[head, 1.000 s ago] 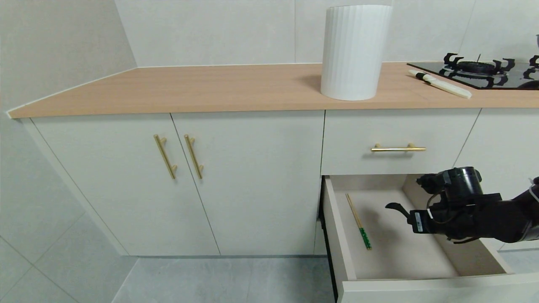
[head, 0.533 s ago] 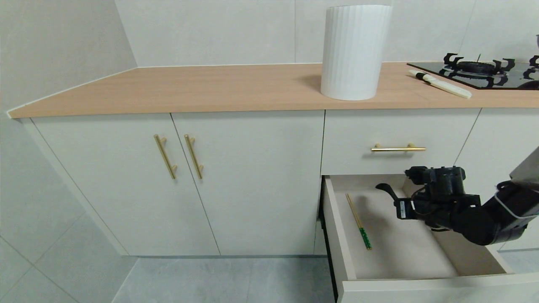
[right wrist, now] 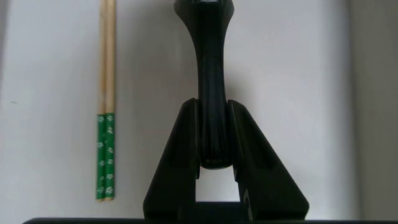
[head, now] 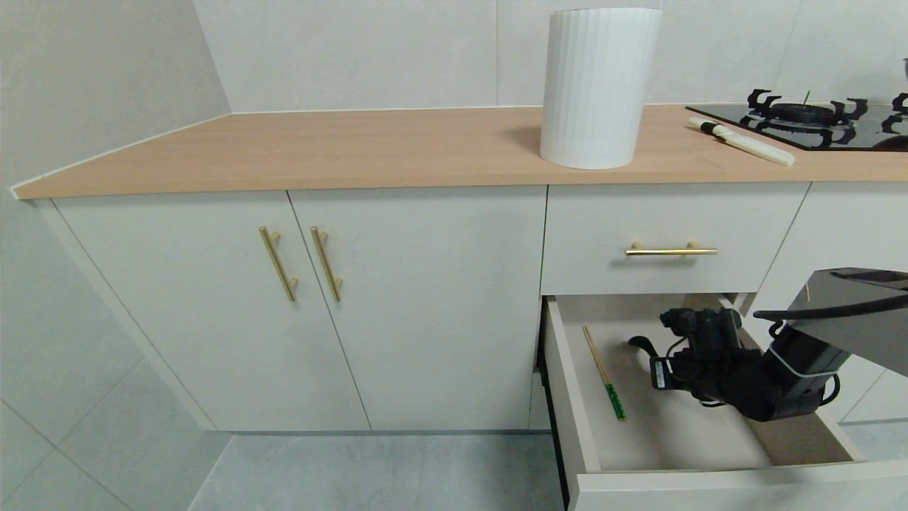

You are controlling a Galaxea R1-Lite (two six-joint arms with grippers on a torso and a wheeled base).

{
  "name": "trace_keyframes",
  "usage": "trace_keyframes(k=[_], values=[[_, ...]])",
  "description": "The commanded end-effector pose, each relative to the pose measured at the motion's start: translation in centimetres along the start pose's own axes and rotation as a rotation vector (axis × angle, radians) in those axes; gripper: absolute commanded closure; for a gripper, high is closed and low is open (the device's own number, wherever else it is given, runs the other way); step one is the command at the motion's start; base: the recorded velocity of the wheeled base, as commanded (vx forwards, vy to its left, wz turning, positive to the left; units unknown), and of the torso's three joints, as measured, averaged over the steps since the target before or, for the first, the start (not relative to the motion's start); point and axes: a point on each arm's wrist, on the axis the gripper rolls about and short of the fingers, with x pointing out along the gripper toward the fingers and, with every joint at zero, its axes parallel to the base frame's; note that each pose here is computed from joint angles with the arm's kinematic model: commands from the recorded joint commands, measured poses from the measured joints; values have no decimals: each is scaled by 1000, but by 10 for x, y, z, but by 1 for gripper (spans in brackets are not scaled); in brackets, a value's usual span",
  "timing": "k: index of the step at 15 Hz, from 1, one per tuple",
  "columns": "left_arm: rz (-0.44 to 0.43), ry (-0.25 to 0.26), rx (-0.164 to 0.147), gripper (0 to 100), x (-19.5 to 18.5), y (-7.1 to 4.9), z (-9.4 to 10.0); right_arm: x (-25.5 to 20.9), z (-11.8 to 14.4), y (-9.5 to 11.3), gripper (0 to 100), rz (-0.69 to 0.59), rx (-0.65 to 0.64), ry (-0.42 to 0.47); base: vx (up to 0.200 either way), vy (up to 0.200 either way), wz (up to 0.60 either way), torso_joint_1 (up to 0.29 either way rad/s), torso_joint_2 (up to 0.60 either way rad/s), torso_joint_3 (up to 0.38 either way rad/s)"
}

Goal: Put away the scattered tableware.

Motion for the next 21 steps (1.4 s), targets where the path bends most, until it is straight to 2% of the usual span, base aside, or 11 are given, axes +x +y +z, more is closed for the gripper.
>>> trace_keyframes(k=[1, 7, 17, 18, 21], values=[[1, 0, 0, 0, 0, 0, 0, 13, -14, 1, 100, -1, -7, 41, 0, 0, 0, 0, 0, 0], [1, 0, 0, 0, 0, 0, 0, 26, -28, 2, 100, -2, -16, 87, 0, 0, 0, 0, 0, 0], [1, 0, 0, 0, 0, 0, 0, 27, -29, 2, 100, -3, -28, 89, 0, 0, 0, 0, 0, 0], [1, 0, 0, 0, 0, 0, 0, 27, -29, 2, 0, -3, -28, 89, 0, 0, 0, 0, 0, 0], [1, 0, 0, 0, 0, 0, 0, 27, -29, 2, 0, -3, -28, 89, 0, 0, 0, 0, 0, 0]])
